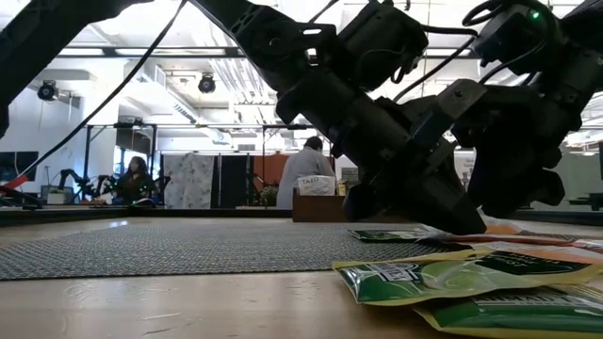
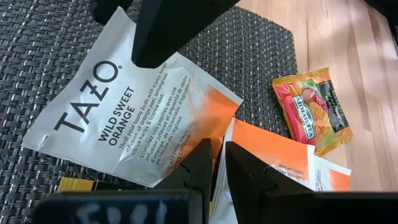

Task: Pick & Place Tea
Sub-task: Put the white tea bag into the left section of the wooden organizer

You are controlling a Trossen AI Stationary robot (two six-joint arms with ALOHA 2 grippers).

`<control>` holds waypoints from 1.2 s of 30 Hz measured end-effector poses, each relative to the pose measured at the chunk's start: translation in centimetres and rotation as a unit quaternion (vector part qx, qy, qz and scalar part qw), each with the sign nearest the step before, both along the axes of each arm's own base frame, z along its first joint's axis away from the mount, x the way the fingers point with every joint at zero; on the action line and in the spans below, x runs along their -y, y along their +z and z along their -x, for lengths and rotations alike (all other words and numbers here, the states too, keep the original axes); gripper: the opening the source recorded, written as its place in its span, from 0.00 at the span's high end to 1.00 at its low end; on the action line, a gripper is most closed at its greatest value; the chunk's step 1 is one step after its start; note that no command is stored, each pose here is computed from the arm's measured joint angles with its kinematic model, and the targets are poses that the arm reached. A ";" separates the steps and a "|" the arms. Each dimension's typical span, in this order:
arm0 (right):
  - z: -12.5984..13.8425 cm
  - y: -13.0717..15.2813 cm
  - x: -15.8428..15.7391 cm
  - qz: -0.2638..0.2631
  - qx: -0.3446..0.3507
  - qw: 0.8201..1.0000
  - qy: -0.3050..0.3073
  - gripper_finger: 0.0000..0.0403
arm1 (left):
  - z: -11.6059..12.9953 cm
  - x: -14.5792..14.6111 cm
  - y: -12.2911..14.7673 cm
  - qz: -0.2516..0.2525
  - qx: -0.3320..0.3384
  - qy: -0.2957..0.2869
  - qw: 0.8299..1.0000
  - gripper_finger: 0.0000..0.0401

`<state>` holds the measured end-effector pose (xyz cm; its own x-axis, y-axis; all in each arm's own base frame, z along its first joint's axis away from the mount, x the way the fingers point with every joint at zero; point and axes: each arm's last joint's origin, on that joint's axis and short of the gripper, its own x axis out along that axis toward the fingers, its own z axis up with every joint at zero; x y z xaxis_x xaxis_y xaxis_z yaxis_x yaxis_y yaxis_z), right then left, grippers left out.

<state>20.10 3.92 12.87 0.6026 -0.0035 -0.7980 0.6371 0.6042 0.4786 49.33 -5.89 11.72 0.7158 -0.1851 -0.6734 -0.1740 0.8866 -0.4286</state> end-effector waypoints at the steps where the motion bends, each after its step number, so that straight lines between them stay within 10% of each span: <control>1: 0.0 0.0 0.0 0.000 0.000 1.000 0.000 0.53 | 0.0 0.0 0.0 0.000 0.000 0.000 1.000 0.87; 12: -0.3 0.2 -0.2 -0.021 0.016 0.999 0.026 0.59 | 0.0 0.0 0.0 -0.002 0.001 -0.003 1.000 0.87; 24: -0.3 0.3 -0.1 0.001 0.020 1.000 0.019 0.88 | 0.0 0.0 0.1 -0.006 0.002 -0.009 1.000 0.87; 36: -1.7 2.7 -0.3 0.034 0.068 0.996 0.052 0.98 | 1.9 -0.2 4.8 -0.041 -0.025 0.013 0.999 0.87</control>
<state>21.84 4.23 15.60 0.7047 0.0140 -0.7094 0.5017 0.6973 0.5120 47.46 -5.66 16.49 0.6851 -0.1091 -0.7202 -0.2174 0.9131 -0.3451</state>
